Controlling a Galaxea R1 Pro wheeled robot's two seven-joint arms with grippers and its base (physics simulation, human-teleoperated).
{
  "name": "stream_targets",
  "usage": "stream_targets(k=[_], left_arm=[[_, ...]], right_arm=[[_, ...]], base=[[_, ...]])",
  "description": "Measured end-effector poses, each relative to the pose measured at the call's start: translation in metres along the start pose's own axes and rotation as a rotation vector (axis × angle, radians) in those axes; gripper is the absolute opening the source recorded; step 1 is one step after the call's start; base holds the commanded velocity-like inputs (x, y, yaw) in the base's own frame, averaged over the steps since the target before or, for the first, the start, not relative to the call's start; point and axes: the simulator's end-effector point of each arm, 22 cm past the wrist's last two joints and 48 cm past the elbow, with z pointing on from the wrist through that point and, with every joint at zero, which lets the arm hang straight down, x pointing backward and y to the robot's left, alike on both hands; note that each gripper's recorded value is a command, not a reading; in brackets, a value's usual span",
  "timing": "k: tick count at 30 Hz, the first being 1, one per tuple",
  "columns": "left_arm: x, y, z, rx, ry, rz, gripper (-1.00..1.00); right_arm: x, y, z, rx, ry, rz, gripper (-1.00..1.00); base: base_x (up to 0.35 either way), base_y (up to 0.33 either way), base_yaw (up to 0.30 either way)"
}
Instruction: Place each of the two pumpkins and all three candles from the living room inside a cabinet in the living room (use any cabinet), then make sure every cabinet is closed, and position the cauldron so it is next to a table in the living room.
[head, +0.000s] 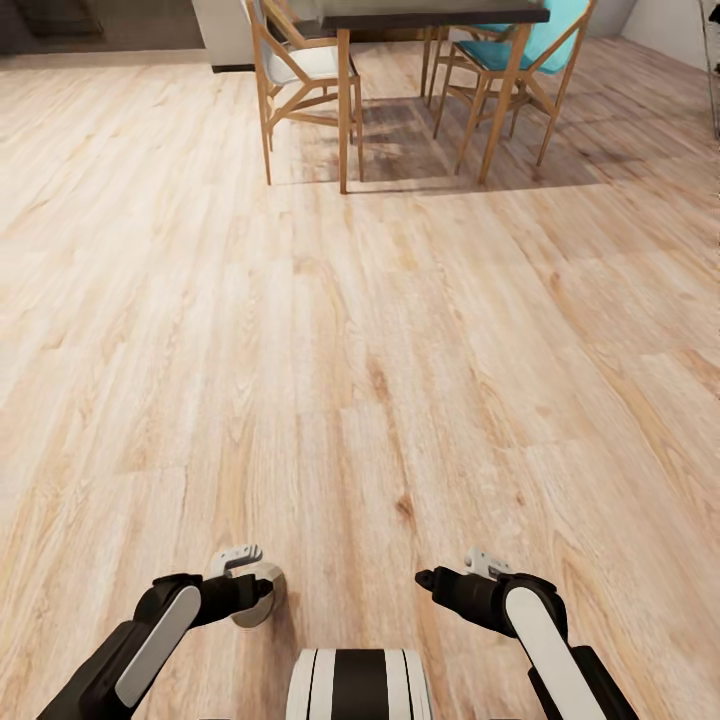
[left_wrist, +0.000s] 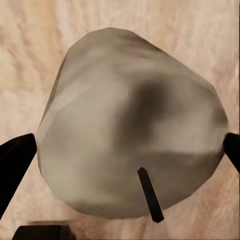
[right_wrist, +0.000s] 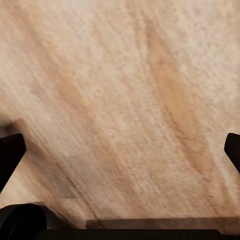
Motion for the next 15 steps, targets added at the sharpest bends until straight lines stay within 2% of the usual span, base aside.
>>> stream_targets(k=[11,15], left_arm=[[-0.019,-0.008,-0.021,0.011,-0.049,0.018,-1.00],[-0.032,-0.006,-0.032,0.015,-0.082,0.006,-1.00]], right_arm=[[-0.010,0.009,-0.016,-0.017,-0.040,-0.011,1.00],[-0.013,0.011,-0.021,-0.020,-0.052,-0.013,1.00]], base=[[0.000,0.000,0.000],[0.000,0.000,0.000]])
